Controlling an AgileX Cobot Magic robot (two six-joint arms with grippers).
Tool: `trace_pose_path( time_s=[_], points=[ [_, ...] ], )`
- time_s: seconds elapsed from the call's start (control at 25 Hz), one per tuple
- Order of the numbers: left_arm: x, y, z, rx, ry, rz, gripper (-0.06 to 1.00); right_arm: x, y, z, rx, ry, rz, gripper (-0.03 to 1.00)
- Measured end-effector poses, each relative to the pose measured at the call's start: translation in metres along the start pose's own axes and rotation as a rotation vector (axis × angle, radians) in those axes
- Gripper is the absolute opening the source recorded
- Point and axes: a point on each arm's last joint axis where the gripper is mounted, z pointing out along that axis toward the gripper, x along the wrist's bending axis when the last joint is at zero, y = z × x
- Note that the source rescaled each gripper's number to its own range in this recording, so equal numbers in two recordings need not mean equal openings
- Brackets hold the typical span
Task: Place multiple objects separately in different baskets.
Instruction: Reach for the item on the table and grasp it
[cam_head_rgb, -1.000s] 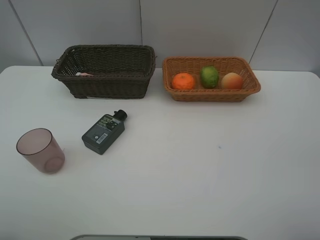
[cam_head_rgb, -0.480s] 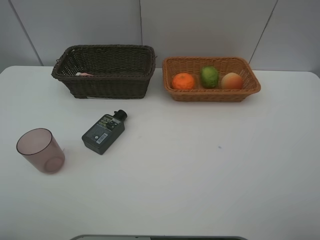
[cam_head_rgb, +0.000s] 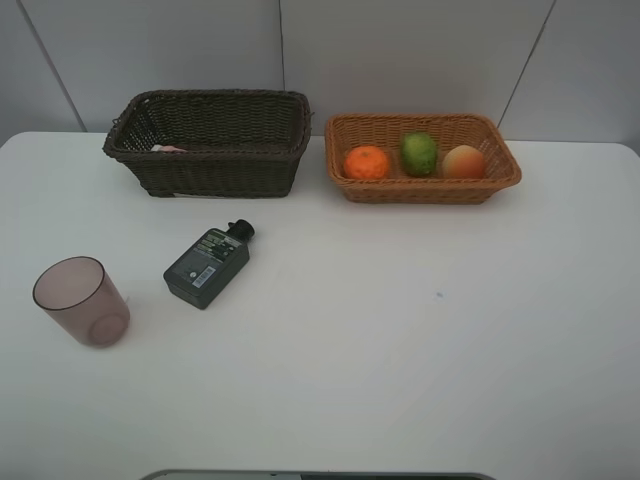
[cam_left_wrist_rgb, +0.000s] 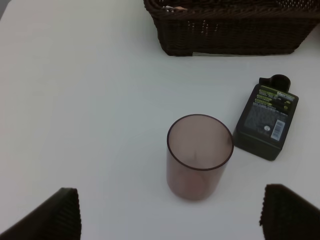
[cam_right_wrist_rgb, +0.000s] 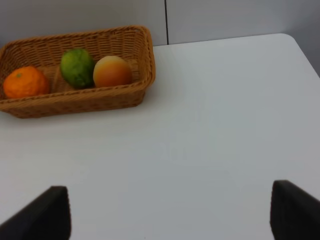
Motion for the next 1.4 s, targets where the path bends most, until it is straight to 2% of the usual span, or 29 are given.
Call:
trace_pose_path(
  time_s=[1.4],
  points=[
    [0.0,0.0,0.0,0.0,0.0,0.0,0.93,0.0,-0.0013,0.0002,-0.002,0.0,-0.003,0.77]
  ],
)
